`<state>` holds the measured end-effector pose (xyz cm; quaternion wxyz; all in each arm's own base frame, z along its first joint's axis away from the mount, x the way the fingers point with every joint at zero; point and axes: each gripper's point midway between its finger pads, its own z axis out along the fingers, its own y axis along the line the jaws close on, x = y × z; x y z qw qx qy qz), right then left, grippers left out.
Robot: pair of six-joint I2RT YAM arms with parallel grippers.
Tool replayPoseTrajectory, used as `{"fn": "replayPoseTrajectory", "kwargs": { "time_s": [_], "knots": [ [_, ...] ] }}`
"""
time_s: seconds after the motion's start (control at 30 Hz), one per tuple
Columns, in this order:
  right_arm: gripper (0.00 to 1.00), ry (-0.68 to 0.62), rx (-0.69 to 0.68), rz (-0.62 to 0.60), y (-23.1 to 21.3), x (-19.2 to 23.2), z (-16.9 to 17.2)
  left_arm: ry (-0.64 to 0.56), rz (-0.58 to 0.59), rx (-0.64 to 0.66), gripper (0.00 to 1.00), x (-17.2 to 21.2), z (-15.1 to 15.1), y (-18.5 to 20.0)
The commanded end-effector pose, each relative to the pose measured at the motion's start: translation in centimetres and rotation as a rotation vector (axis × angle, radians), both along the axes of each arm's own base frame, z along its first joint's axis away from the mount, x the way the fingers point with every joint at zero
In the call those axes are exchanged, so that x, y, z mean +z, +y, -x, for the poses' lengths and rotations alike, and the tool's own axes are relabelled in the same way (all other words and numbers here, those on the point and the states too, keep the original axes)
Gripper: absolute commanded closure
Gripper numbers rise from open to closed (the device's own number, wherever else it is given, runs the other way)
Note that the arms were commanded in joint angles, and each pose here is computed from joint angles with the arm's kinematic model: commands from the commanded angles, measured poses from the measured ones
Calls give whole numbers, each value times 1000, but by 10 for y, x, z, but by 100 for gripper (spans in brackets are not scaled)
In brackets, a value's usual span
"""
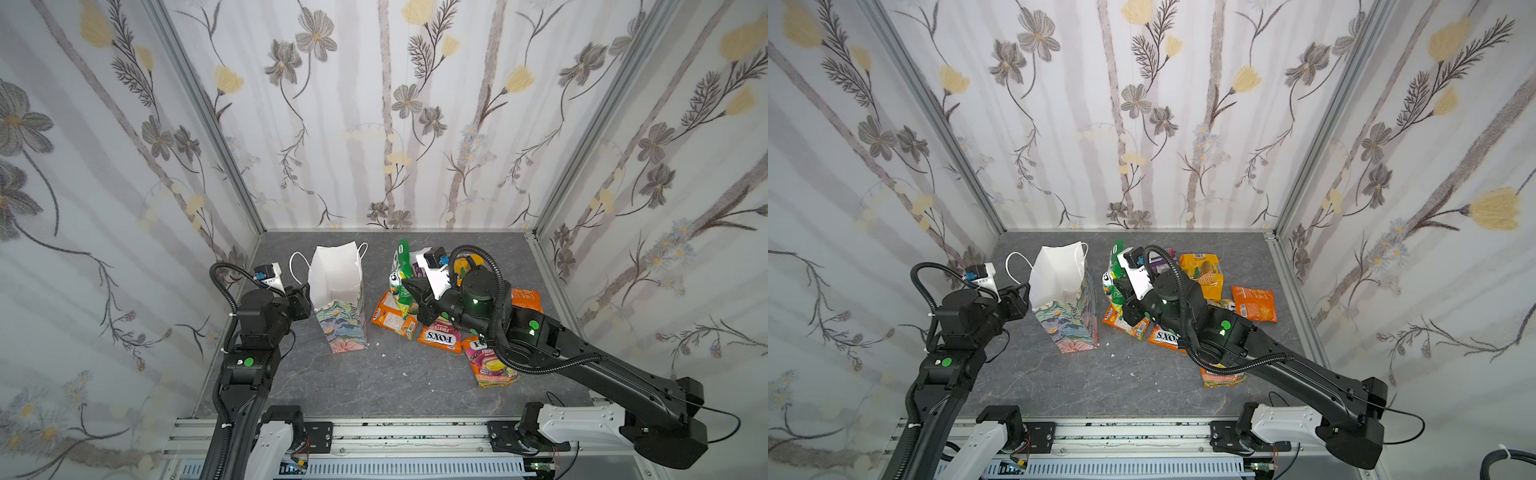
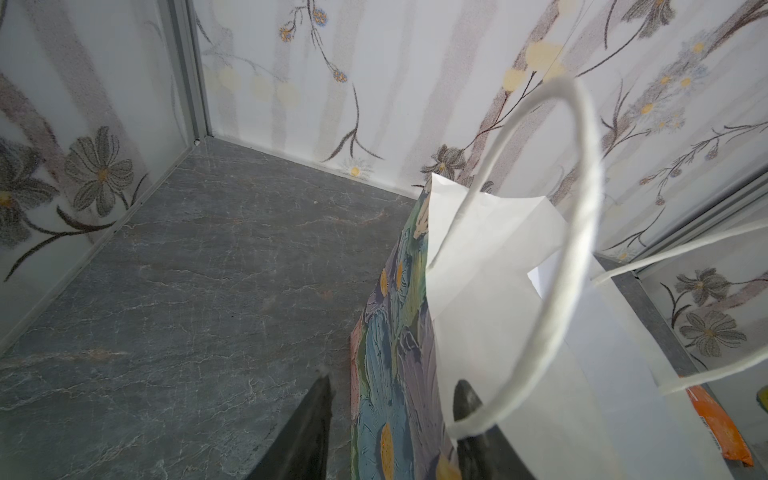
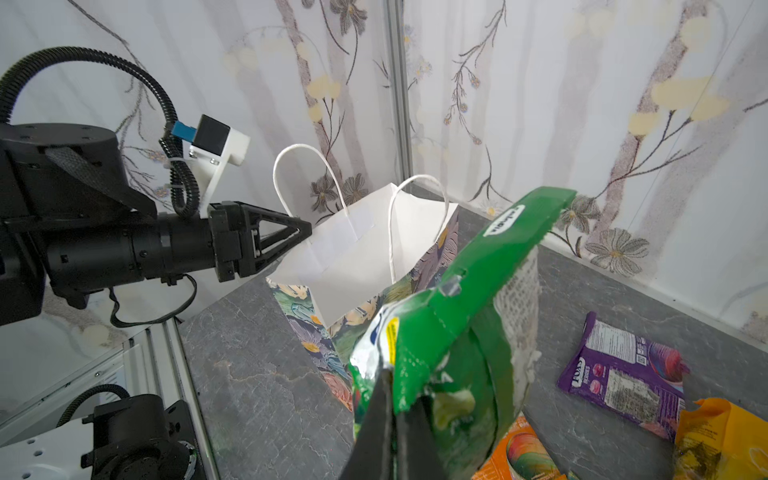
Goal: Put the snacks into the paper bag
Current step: 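Lift the green packet with the right gripper toward the bag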
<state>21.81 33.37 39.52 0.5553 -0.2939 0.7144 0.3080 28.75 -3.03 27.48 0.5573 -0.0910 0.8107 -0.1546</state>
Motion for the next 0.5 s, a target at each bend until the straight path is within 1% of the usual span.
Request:
{"fn": "replayPoseTrajectory", "kwargs": {
  "time_s": [0.0, 0.47],
  "knots": [
    [100, -80, 30, -36, 8, 30, 0, -18, -3, -3, 53, 4, -1, 0],
    [100, -191, 136, -99, 42, 94, 4, -19, -1, -8, 53, 4, -1, -1]
  ]
}}
